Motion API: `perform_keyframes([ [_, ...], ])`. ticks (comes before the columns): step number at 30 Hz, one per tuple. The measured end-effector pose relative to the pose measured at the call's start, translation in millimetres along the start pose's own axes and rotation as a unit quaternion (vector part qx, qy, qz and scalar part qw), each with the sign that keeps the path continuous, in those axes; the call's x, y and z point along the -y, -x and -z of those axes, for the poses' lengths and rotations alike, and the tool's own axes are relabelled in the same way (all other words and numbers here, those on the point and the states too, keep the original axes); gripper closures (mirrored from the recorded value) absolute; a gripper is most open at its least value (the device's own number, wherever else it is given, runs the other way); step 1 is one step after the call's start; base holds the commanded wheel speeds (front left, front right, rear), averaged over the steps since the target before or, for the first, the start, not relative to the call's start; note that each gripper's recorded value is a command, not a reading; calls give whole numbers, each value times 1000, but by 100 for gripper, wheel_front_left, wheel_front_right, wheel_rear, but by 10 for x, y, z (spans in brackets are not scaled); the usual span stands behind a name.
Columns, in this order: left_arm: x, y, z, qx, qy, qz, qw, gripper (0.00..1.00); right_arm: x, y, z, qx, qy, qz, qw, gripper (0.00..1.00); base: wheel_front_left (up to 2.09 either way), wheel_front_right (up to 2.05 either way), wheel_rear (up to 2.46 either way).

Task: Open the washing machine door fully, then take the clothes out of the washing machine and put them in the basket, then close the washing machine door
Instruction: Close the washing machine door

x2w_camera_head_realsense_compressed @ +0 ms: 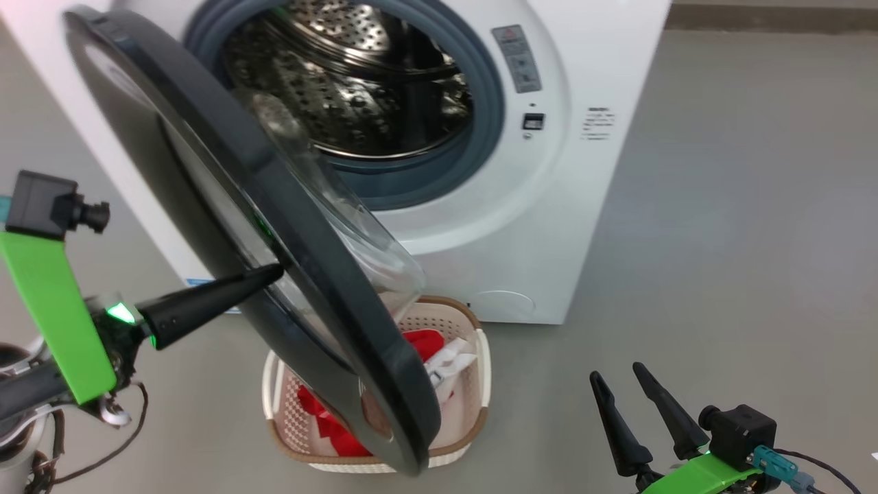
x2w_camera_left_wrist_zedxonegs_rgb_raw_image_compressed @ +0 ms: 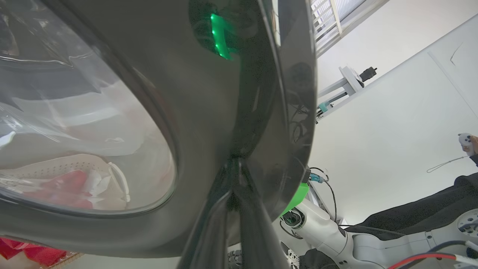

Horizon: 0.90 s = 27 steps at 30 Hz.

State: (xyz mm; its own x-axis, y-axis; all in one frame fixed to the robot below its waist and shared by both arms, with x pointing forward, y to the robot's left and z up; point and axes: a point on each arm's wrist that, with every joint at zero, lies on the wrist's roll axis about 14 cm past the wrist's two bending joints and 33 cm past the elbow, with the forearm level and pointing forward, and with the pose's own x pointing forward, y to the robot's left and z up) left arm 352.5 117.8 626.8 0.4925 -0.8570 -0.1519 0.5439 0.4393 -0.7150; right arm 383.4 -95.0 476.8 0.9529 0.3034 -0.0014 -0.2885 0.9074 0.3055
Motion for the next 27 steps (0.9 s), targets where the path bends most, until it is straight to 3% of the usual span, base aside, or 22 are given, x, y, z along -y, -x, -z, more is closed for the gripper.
perform_keyframes([
  [9,-88,-421,-173,-19,-16,21,999,100,330,159,-48,13,-9,63,998,0,0,0,0],
  [27,-532,-1312,-500,-30,6,50,998,100,922,372,-152,28,-9,164,986,0,0,0,0],
])
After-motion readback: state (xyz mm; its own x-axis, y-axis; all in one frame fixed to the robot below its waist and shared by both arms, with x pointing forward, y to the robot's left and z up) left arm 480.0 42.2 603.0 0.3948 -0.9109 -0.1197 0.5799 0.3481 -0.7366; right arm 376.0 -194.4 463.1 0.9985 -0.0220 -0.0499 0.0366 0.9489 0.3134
